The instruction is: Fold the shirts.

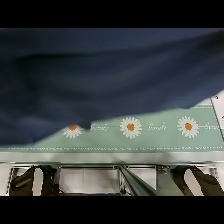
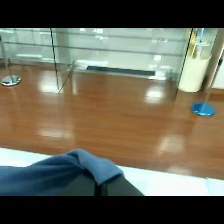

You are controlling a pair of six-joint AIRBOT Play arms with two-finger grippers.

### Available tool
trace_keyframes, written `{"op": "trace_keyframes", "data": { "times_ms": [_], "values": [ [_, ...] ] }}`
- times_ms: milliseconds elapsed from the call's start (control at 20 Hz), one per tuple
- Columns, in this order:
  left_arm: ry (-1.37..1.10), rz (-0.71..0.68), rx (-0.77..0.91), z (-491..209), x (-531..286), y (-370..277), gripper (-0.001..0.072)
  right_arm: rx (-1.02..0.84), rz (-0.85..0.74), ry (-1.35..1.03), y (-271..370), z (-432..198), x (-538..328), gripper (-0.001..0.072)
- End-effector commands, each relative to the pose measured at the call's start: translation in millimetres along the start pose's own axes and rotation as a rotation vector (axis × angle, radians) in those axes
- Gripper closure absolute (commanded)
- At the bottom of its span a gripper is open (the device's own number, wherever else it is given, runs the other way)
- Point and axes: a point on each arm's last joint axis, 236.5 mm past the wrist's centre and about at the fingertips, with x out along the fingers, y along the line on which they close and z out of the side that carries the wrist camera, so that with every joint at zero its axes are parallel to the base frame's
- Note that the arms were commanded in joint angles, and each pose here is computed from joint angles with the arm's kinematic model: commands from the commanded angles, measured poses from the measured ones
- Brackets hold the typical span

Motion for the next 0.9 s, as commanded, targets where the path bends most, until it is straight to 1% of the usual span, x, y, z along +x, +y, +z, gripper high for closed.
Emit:
{"op": "trace_keyframes", "data": {
  "times_ms": [0, 100, 200, 250, 350, 450, 550, 750, 850],
  "values": [
    [-0.004, 0.211, -0.005, -2, -46, 36, 0.0684, 0.008, -0.145, 0.038, -21, -21, -48, 0.0682],
    [0.097, 0.221, -0.034, -29, -26, 47, 0.0684, 0.044, -0.218, 0.126, -41, -42, -49, 0.0683],
    [0.288, 0.214, -0.129, -84, 9, 58, 0.0684, 0.073, -0.22, 0.208, -48, -64, -30, 0.0683],
    [0.403, 0.183, -0.173, -117, 27, 57, 0.0684, 0.093, -0.196, 0.263, -46, -81, -15, 0.0683],
    [0.603, 0.045, -0.254, -182, 63, 40, 0.0684, 0.138, -0.133, 0.363, -42, -118, 23, 0.0683],
    [0.754, -0.092, -0.344, -242, 97, 24, 0.0684, 0.19, -0.072, 0.448, -40, -161, 71, 0.0683],
    [0.876, -0.174, -0.433, -299, 128, 19, 0.0684, 0.243, -0.046, 0.532, -48, -212, 125, 0.0683],
    [1.08, -0.241, -0.484, -418, 191, 7, 0.0685, 0.349, 0.02, 0.705, -62, -315, 237, 0.0683],
    [1.084, -0.215, -0.488, -474, 233, 3, 0.0685, 0.425, 0.069, 0.746, -62, -361, 291, 0.0683]
  ]
}}
